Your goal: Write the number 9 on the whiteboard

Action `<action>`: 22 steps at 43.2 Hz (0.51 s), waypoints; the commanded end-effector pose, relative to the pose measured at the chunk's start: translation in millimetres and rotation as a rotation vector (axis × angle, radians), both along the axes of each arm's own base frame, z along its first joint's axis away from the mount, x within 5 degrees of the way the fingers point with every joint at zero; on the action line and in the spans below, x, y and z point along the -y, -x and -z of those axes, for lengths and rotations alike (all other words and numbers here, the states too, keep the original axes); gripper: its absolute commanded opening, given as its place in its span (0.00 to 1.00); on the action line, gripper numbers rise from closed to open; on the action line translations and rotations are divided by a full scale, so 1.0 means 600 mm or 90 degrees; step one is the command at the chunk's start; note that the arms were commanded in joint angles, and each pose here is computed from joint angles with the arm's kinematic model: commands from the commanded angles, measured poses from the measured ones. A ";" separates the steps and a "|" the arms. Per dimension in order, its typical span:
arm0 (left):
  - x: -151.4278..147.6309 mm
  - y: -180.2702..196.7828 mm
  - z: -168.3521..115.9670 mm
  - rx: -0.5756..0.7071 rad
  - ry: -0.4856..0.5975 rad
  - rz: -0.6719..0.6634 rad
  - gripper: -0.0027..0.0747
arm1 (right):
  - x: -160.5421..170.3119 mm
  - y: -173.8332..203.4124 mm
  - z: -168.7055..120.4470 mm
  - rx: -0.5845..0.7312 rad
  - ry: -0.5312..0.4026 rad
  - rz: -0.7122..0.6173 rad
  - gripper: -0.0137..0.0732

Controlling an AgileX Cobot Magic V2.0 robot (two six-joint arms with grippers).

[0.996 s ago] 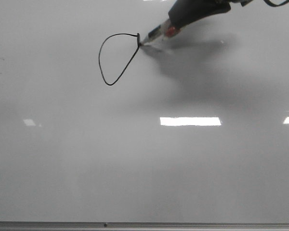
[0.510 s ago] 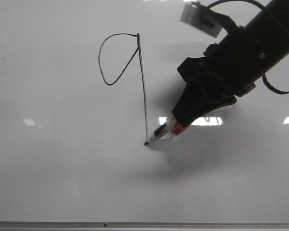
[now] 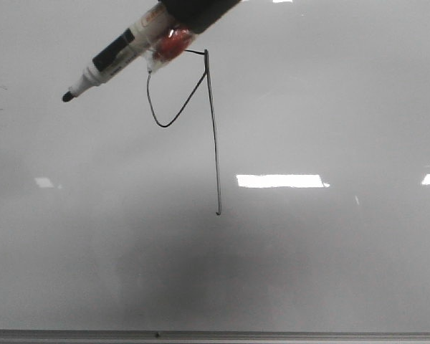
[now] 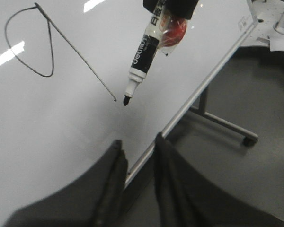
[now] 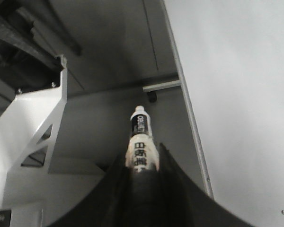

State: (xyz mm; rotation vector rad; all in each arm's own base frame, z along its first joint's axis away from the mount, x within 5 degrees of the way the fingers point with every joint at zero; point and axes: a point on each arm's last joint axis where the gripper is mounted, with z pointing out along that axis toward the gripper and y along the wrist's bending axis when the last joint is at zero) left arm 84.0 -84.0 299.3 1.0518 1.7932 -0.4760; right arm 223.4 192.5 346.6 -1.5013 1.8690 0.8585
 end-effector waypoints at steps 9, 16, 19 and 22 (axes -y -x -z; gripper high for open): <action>0.038 -0.040 -0.031 -0.017 -0.061 0.099 0.90 | -0.036 0.053 -0.047 0.116 -0.006 -0.135 0.09; 0.053 -0.050 -0.043 -0.026 -0.054 0.140 0.73 | -0.051 0.068 -0.046 0.128 -0.001 -0.161 0.09; 0.058 -0.049 -0.050 -0.023 -0.041 0.160 0.65 | -0.052 0.068 -0.045 0.138 0.006 -0.162 0.09; 0.061 -0.046 -0.056 -0.013 -0.029 0.179 0.57 | -0.052 0.068 -0.045 0.138 0.006 -0.162 0.09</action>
